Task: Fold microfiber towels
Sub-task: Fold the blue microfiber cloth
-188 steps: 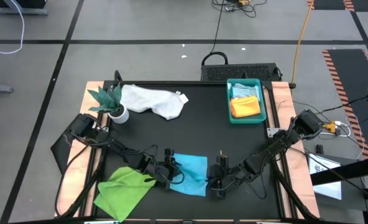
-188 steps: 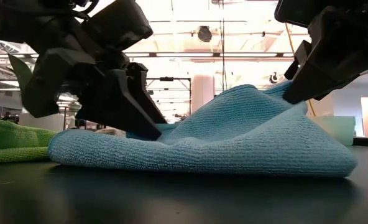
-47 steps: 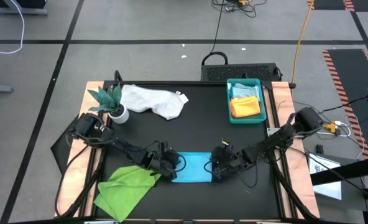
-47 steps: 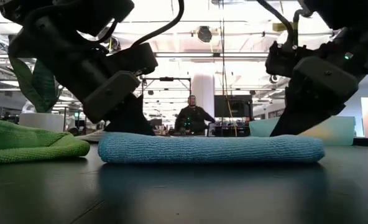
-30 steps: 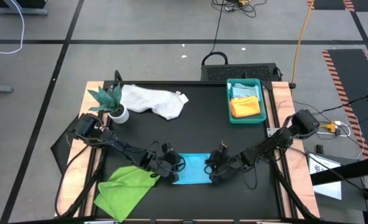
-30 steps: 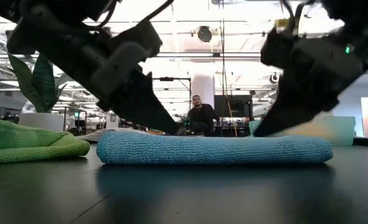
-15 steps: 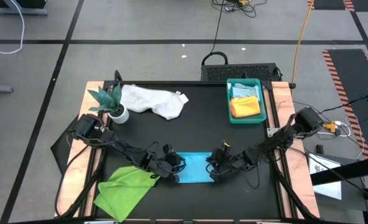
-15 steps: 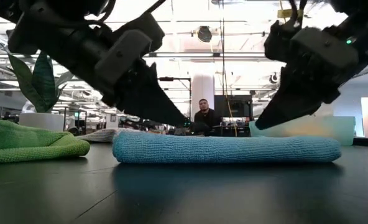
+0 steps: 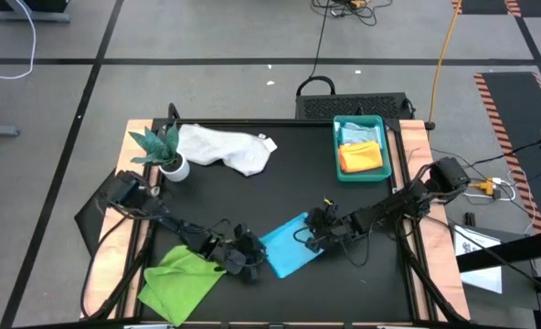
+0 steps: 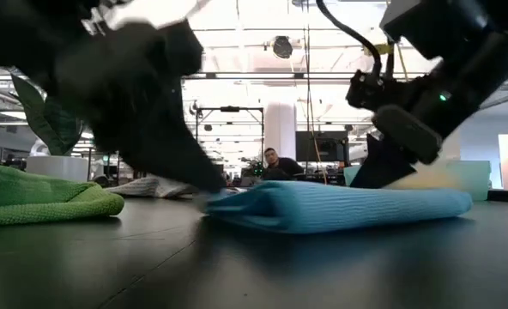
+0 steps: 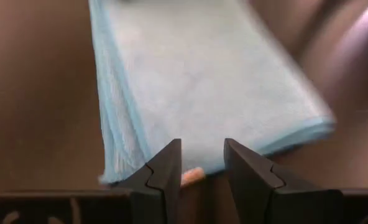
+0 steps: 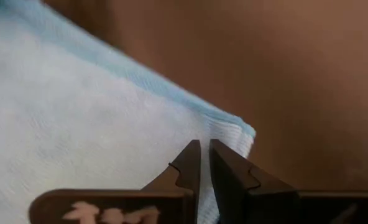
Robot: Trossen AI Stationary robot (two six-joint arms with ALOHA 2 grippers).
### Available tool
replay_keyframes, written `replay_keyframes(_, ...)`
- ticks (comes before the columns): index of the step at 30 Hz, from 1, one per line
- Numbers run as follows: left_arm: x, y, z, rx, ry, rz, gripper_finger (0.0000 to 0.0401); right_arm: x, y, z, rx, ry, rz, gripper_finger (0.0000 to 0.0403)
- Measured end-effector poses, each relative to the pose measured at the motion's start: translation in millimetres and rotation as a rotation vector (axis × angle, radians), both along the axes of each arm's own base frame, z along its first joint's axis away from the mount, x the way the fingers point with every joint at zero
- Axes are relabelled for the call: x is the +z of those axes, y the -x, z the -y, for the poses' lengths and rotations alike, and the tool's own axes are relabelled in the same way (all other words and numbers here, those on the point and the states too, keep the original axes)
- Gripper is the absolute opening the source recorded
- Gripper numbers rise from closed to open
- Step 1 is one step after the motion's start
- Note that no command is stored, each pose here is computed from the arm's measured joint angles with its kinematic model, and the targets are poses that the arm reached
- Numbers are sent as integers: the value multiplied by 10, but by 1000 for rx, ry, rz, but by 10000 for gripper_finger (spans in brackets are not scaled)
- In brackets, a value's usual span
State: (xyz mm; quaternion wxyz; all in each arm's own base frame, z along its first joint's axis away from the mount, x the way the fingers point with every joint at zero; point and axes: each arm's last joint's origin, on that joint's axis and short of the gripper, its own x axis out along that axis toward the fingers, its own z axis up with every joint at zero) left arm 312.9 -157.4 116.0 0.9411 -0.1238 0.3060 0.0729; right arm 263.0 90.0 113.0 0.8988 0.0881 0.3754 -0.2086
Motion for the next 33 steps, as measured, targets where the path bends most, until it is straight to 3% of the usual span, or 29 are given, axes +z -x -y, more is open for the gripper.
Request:
replay_keyframes(7, 117, -52, -24, 41, -131, 112, 122, 249, 0, -178, 95, -111, 141, 27)
replay_keyframes(13, -100, -161, -389, 126, -180, -13, 122, 185, 51, -400, 196, -284, 104, 27)
replay_keyframes(17, -144, -162, -444, 87, -70, -80, 122, 84, 118, -388, 149, -267, 16, 27)
replay_keyframes(23, 45, -41, 27, -72, 70, 32, 122, 33, 60, -143, 104, -173, -46, 27)
replay_keyframes(28, 192, 0, 215, -94, -38, 181, 122, 142, -55, -10, 179, -138, 21, 27)
replay_keyframes(33, 191, -99, 12, -56, -118, 172, 122, 303, -55, -131, 243, -180, 126, 27)
